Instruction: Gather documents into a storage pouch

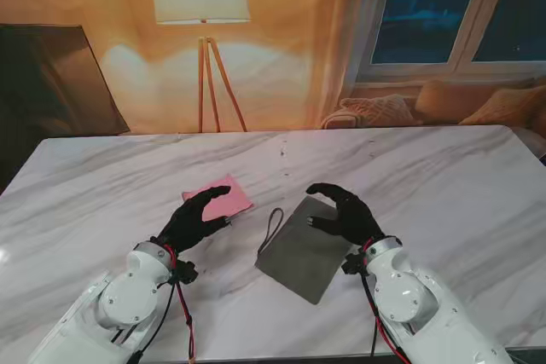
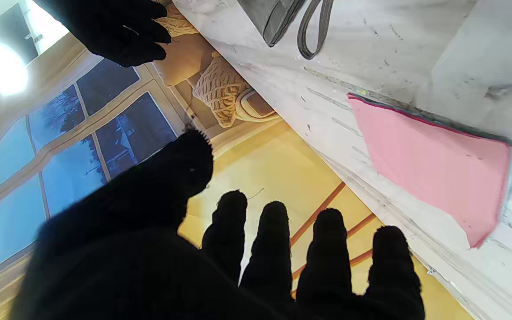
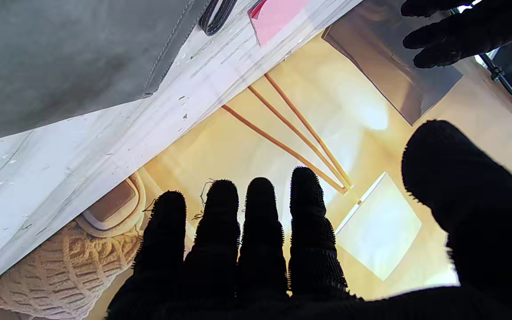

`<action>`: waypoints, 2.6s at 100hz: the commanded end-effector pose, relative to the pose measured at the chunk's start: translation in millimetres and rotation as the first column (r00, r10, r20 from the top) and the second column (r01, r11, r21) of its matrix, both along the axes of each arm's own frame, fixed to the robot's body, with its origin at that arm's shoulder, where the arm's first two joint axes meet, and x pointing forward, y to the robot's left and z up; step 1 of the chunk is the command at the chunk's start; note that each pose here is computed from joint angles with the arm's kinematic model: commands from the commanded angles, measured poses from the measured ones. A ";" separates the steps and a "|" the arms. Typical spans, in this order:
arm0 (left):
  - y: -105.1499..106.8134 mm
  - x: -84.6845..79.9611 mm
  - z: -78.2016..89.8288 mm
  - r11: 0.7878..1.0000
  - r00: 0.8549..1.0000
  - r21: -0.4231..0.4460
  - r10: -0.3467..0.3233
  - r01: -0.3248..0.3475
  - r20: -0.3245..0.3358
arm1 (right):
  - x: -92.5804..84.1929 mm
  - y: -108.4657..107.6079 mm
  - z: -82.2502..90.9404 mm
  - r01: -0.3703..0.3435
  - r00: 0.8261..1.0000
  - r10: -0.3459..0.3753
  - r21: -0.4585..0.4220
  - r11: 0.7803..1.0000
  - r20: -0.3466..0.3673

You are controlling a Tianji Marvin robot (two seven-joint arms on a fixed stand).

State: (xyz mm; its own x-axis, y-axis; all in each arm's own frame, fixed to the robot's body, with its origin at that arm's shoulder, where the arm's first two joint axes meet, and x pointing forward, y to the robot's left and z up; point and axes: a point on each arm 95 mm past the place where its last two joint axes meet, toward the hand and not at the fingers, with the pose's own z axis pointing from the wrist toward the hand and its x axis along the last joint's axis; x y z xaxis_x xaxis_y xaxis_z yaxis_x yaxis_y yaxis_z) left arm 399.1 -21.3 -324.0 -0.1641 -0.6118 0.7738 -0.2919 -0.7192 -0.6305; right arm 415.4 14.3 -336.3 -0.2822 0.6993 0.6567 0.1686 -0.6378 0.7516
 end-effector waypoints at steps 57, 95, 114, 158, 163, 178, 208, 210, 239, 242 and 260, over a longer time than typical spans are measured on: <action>-7.3 1.0 -0.6 1.000 1.000 -0.009 -0.022 0.022 -0.015 | -0.7 -1.7 0.3 0.002 1.000 -0.002 -0.001 1.000 -0.012; -8.4 -0.2 -0.9 1.000 1.000 -0.015 -0.021 0.021 -0.016 | 0.3 -5.6 3.0 0.026 1.000 -0.026 -0.018 1.000 0.001; -7.1 -0.6 0.0 1.000 1.000 -0.012 -0.019 0.019 -0.008 | 2.7 -6.2 2.6 0.027 1.000 -0.028 -0.045 0.999 -0.008; -13.4 -0.4 -1.7 0.999 0.999 -0.026 -0.028 0.027 -0.041 | 33.6 -17.7 10.0 0.040 0.999 -0.046 -0.187 0.982 -0.027; -14.0 -0.1 -2.1 0.999 0.998 -0.030 -0.030 0.028 -0.048 | 37.7 -17.1 10.3 0.040 0.998 -0.047 -0.201 0.979 -0.031; -14.6 -0.5 -2.1 0.999 0.998 -0.038 -0.029 0.027 -0.055 | 48.6 -13.3 9.9 0.036 0.997 -0.050 -0.234 0.972 -0.052; -13.9 -0.2 -2.5 0.999 0.998 -0.042 -0.032 0.029 -0.058 | 68.6 -1.7 8.0 0.018 0.994 -0.049 -0.303 0.953 -0.095; -13.9 -0.3 -2.5 0.999 0.998 -0.043 -0.033 0.030 -0.059 | 69.7 -0.8 7.6 0.017 0.994 -0.049 -0.307 0.952 -0.097; -12.9 -0.1 -2.8 0.999 0.998 -0.044 -0.031 0.029 -0.056 | 82.2 13.9 -4.9 0.018 0.985 -0.075 -0.340 0.940 -0.155; -12.8 0.1 -3.0 0.999 0.998 -0.044 -0.032 0.029 -0.056 | 83.5 15.3 -6.5 0.018 0.984 -0.077 -0.344 0.939 -0.160; -13.8 1.6 -4.8 0.998 0.997 -0.048 -0.037 0.034 -0.065 | 93.0 20.5 -15.3 -0.005 0.981 -0.075 -0.412 0.911 -0.180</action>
